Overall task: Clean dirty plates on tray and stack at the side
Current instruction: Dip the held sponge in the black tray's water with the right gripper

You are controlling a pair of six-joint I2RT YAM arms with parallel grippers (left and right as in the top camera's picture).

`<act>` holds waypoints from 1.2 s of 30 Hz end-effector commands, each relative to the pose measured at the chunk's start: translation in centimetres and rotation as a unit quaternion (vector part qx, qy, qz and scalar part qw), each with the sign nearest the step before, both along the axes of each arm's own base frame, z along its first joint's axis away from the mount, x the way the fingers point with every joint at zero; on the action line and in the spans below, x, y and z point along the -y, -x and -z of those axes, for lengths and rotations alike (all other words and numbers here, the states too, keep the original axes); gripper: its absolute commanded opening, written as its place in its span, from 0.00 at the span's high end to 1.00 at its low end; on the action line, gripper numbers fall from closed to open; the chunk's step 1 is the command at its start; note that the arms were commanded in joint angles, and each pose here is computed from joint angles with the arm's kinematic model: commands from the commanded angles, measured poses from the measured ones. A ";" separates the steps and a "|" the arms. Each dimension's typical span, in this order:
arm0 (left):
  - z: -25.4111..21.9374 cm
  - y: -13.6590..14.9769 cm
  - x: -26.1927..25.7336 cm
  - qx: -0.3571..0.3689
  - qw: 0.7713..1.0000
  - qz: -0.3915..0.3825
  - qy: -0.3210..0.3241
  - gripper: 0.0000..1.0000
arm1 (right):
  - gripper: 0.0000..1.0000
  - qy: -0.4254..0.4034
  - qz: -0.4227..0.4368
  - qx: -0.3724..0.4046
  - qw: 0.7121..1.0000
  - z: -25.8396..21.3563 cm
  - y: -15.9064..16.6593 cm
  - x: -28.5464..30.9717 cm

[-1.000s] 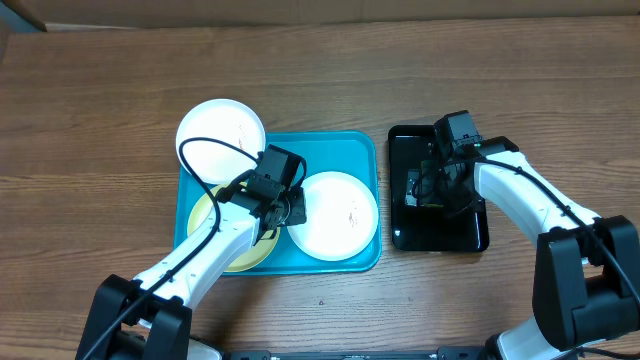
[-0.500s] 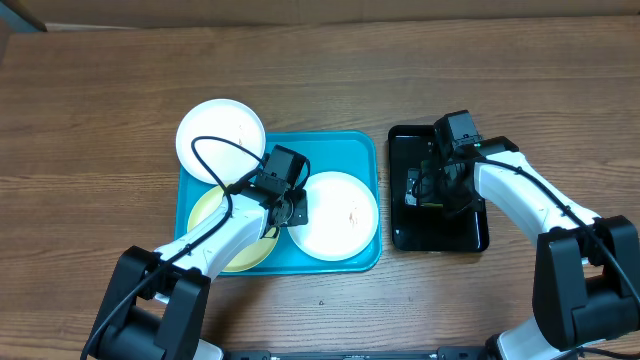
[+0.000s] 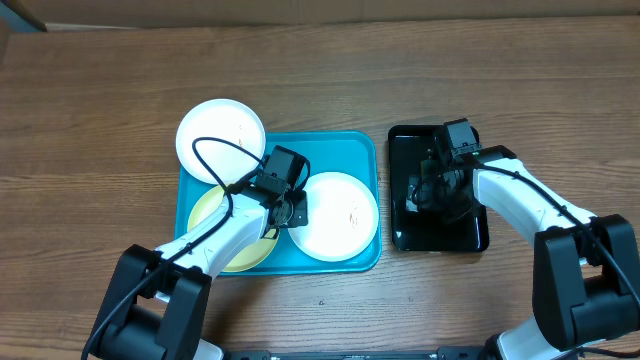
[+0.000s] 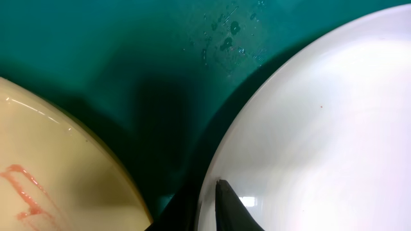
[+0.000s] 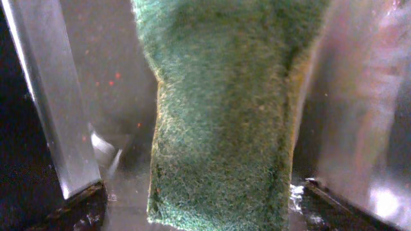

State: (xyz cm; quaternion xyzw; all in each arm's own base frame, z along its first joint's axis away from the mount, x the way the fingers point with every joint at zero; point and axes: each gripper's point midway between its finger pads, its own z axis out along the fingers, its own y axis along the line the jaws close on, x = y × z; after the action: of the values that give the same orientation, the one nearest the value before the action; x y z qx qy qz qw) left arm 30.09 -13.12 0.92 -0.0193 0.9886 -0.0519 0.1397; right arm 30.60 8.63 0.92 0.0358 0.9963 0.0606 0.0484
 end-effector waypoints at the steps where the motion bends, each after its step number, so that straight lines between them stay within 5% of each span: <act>1: -0.3 -0.5 0.7 0.001 1.000 0.013 0.008 0.86 | 0.24 -0.001 -0.001 0.004 1.000 -0.2 0.2 -0.1; 8: -0.3 -0.5 0.7 0.002 1.000 0.010 0.009 0.92 | 0.33 0.017 0.005 0.023 1.000 -1.0 -1.1 0.6; 12: -0.3 -0.5 0.7 0.000 1.000 -0.007 0.013 0.96 | 0.50 0.016 0.006 0.029 0.999 -1.0 -1.4 0.6; 17: -0.3 -0.5 0.6 -0.004 0.999 -0.046 0.023 0.96 | 0.51 0.017 0.005 0.028 0.999 -0.6 -1.1 0.6; 23: -0.3 -0.7 0.2 -0.002 0.996 -0.083 0.024 0.96 | 0.77 0.018 0.006 0.026 0.999 0.0 -0.7 0.7; 27: -0.3 -0.7 0.2 -0.002 0.996 -0.083 0.023 0.96 | 0.63 0.019 0.007 0.023 1.000 -1.7 -1.4 0.7; 32: -0.3 -0.8 -0.3 0.002 0.996 -0.087 0.010 0.92 | 0.05 0.022 0.008 0.021 1.000 -4.6 -2.3 0.6; 36: -0.2 -0.5 -0.4 -0.003 0.996 -0.087 0.007 0.94 | 0.04 0.033 0.010 0.036 0.999 -4.3 -3.0 0.9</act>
State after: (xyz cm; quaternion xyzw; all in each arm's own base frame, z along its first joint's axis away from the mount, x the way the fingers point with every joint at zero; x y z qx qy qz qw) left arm 30.07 -12.88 0.95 -0.0955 0.9846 -0.0550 0.1354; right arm 32.97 8.20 4.54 0.0389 0.9962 0.0393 0.0670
